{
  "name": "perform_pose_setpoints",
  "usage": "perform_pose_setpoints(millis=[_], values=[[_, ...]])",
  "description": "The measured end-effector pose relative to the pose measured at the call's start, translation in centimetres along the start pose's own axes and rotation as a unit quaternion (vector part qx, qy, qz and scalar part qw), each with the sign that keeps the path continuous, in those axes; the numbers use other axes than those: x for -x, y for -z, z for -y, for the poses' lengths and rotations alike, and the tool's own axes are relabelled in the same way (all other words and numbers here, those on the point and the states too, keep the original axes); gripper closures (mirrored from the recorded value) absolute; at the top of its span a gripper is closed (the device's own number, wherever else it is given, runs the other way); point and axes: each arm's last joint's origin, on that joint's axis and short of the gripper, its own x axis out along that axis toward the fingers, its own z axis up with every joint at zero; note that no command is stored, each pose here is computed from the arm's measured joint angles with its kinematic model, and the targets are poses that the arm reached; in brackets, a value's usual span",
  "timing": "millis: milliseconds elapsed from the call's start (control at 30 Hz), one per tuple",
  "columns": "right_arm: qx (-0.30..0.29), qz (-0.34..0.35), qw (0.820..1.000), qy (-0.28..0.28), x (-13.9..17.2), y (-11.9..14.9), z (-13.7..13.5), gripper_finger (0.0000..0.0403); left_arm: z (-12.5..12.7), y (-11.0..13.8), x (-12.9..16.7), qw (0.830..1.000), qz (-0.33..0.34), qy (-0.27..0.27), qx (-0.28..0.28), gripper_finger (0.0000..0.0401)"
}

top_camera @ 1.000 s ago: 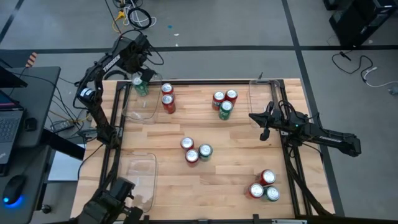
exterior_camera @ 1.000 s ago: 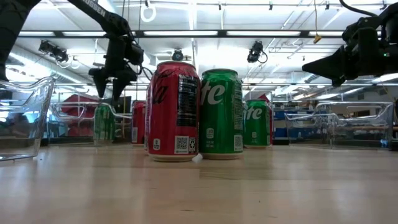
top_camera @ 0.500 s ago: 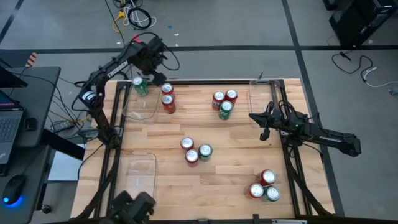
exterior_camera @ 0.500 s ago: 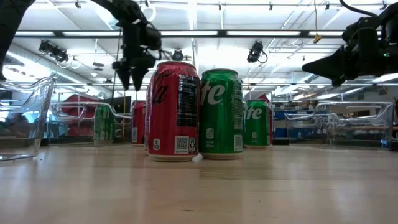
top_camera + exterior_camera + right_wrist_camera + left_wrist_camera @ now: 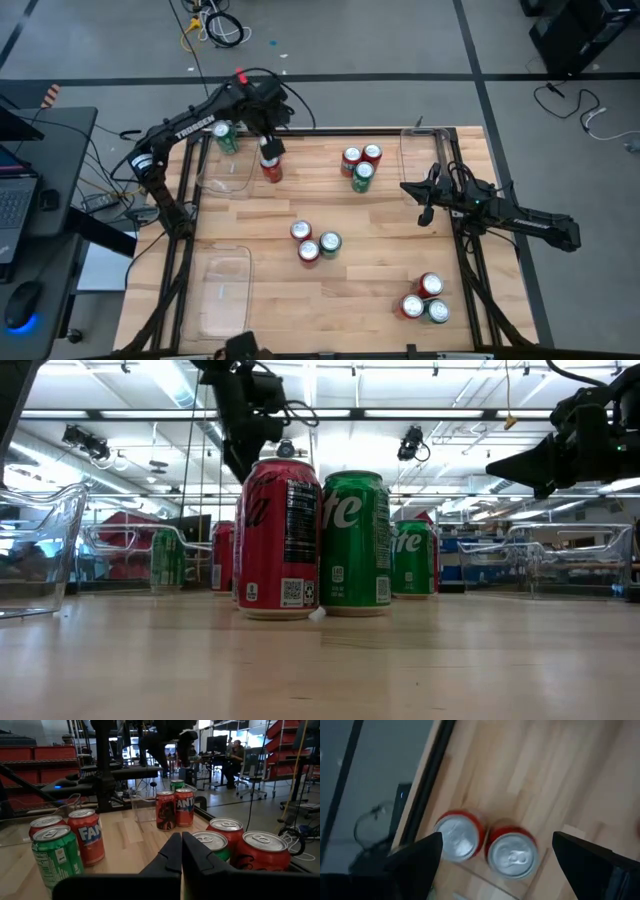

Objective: Sort soda cans
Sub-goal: Put the top right red and black soda can into the top right transparent bin

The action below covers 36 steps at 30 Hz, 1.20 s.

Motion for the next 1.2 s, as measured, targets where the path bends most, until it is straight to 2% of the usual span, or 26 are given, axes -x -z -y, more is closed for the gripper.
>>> perform_pose_setpoints(millis=[100, 200, 333, 467, 700, 833, 967, 1200], values=[[0.000, 0.000, 1.000, 0.000, 0.0, 0.0, 0.0, 0.0402, 0.6, -0.6, -0.3, 0.999, 0.024, 0.004, -0.023, 0.0021], [0.000, 0.000, 1.000, 0.000, 0.0, 0.0, 0.0, 0.0402, 0.8, -0.7, -0.7, 0.998, 0.041, 0.031, -0.034, 0.0021], [0.000, 0.000, 1.000, 0.000, 0.0, 0.0, 0.0, 0.0402, 1.2, -0.4, -2.4, 0.994, 0.052, 0.075, -0.052, 0.0021], [0.000, 0.000, 1.000, 0.000, 0.0, 0.0, 0.0, 0.0402, 1.5, 0.0, -4.1, 0.991, 0.063, 0.097, -0.066, 0.0021], [0.000, 0.000, 1.000, 0.000, 0.0, 0.0, 0.0, 0.0402, 2.6, 0.1, -6.3, 0.975, 0.115, 0.166, -0.094, 0.0041], [0.000, 0.004, 1.000, 0.000, 0.0, -0.1, 0.0, 0.0402, 3.7, -0.2, -7.1, 0.964, 0.149, 0.184, -0.119, 0.0055], [-0.001, 0.017, 1.000, -0.001, 0.0, -0.3, 0.0, 0.0402, 4.8, -0.6, -7.8, 0.957, 0.179, 0.183, -0.136, 0.0066], [-0.003, 0.058, 0.998, -0.003, 0.1, -1.1, -0.1, 0.0402, 6.4, 0.3, -9.6, 0.969, 0.151, 0.139, -0.135, 0.0070]])
